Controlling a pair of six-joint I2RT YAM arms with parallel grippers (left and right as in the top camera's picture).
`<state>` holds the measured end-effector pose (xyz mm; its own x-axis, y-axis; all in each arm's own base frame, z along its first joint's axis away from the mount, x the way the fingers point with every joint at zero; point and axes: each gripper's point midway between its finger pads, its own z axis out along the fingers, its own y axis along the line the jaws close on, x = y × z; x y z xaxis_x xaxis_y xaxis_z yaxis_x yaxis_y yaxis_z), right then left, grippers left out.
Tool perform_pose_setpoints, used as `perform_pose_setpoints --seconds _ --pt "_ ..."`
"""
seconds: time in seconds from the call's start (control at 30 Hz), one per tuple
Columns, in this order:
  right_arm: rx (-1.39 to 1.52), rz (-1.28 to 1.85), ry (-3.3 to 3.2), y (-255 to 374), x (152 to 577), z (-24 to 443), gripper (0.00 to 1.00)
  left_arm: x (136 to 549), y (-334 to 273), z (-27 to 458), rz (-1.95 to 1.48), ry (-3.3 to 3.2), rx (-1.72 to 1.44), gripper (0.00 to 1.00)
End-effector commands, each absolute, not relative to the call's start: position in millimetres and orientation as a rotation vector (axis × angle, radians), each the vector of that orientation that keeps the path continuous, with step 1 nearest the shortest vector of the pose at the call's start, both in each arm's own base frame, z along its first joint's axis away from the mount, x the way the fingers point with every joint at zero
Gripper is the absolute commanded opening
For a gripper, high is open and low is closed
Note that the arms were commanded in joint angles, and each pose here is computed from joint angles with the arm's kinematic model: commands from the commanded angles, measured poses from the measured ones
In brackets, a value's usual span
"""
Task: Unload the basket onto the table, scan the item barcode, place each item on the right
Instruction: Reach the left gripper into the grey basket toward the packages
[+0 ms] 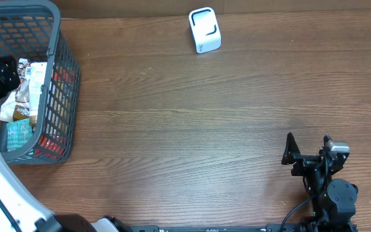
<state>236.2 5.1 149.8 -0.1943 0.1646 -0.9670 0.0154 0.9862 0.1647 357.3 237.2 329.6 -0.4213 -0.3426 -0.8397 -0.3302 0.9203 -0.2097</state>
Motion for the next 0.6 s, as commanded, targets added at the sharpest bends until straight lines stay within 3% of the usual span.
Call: perform_pose_setpoints --seconds 0.0,0.57 --pt "0.148 0.122 1.768 2 234 151 1.0 361 267 300 0.105 2.118 -0.526 1.0" --pt "0.148 0.122 1.768 2 234 151 1.0 362 267 156 -0.1 2.491 -0.701 1.0"
